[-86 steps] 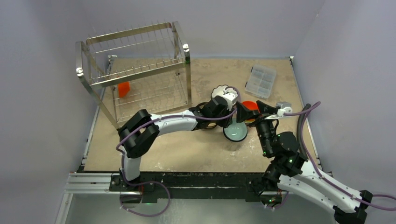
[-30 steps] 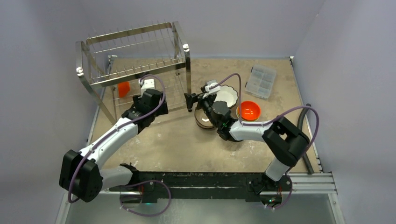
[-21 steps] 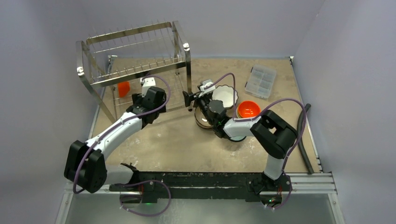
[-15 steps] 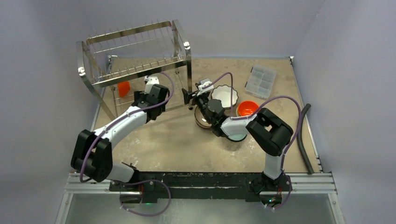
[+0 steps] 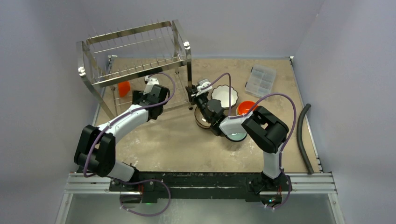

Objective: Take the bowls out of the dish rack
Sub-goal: Adjust the bowl in the dish rack.

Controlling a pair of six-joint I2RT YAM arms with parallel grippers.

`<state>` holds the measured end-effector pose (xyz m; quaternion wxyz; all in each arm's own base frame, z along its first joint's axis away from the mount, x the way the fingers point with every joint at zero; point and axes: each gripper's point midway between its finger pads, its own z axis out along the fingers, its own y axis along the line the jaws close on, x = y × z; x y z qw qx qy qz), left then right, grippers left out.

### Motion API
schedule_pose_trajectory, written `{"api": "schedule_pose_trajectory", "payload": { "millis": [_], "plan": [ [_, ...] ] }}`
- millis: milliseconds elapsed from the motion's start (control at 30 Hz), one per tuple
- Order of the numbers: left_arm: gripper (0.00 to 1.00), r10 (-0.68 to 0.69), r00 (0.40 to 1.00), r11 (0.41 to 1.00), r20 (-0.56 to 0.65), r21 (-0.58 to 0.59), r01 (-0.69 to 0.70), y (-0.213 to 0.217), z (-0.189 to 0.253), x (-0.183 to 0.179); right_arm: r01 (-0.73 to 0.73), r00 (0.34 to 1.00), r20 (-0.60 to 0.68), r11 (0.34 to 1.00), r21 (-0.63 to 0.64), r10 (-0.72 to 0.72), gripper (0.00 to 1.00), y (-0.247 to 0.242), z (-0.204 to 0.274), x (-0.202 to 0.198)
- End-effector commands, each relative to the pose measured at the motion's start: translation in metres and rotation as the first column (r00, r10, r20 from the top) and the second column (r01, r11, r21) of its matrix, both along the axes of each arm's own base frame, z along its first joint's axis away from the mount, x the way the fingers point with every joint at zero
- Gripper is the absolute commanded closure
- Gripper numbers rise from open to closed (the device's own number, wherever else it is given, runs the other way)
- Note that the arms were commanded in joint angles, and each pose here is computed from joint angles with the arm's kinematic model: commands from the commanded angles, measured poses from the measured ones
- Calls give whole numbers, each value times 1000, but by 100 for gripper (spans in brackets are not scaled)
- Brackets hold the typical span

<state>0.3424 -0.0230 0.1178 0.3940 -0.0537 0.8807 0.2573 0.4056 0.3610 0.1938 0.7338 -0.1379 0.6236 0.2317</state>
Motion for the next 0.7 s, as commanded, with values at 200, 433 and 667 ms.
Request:
{"api": "schedule_pose_trajectory", "payload": {
  "millis": [200, 433, 667],
  "plan": [
    [14, 60, 998, 992, -1, 114, -60, 20, -4, -2, 0, 997, 79, 995, 103, -8, 97, -14, 34, -9],
    [14, 103, 995, 977, -14, 189, -98, 35, -10, 6, 33, 995, 92, 993, 116, -44, 99, -24, 38, -11],
    [14, 154, 988, 972, 27, 175, -157, 55, -6, 34, 36, 994, 99, 991, 127, -49, 99, -26, 41, -12]
  ]
}}
